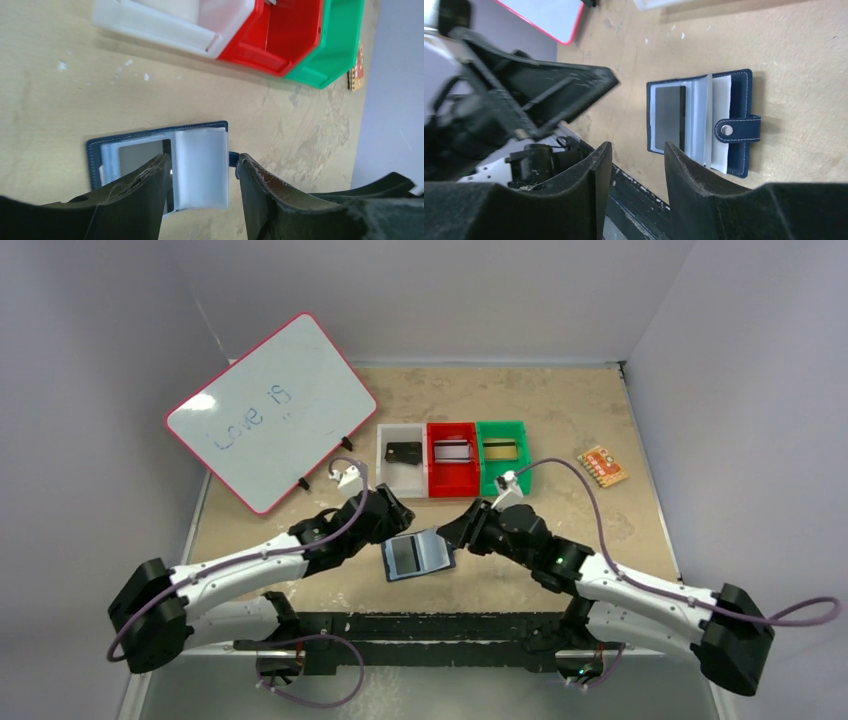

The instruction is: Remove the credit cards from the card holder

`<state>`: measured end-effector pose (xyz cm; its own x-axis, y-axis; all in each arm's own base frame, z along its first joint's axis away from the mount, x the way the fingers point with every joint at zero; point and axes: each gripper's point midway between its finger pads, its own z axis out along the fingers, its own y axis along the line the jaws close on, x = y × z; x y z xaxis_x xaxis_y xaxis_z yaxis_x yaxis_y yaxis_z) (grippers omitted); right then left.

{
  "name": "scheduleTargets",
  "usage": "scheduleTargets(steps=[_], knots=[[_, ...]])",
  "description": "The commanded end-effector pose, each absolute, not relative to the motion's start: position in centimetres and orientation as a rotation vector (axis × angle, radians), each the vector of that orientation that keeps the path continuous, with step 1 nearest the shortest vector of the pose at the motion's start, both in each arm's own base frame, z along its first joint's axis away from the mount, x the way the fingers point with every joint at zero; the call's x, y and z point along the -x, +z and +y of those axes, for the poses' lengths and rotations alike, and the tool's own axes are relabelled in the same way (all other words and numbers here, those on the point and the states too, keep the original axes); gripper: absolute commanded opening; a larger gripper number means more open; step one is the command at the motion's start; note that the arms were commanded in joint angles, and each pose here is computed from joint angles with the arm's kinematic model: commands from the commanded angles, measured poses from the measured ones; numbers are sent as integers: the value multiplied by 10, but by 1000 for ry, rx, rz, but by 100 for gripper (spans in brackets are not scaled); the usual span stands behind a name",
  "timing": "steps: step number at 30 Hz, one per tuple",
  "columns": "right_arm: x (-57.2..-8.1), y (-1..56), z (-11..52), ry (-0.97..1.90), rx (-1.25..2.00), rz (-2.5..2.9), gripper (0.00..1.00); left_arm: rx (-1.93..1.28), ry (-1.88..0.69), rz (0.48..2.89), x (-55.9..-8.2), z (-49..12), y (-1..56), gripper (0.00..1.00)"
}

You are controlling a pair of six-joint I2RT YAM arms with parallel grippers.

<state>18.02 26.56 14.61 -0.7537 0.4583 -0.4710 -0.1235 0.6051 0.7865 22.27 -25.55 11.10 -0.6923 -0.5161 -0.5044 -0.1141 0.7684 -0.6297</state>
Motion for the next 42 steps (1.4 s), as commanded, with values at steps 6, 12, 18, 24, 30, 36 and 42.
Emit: scheduleTargets(steps=[6, 12, 18, 24, 30, 36, 42], knots=[[-188, 140, 333, 1216, -26, 2267, 42, 476, -574, 2262, -209, -208, 104, 48], [-196, 111, 353, 1144, 40, 2389, 42, 452, -670, 2300, -199, -219, 95, 47], [-196, 86, 357, 1078, 60, 2482, 42, 428, -678, 2360, -194, -227, 81, 47], [-191, 66, 354, 1086, 64, 2537, 42, 417, -734, 2380, -193, -240, 74, 47], [-186, 49, 352, 1115, 36, 2565, 40, 391, -736, 2433, -190, -249, 63, 47], [-184, 38, 349, 1113, 22, 2592, 40, 384, -707, 2462, -187, -246, 53, 46], [-182, 29, 346, 1128, -38, 2612, 36, 370, -693, 2506, -181, -247, 38, 45]])
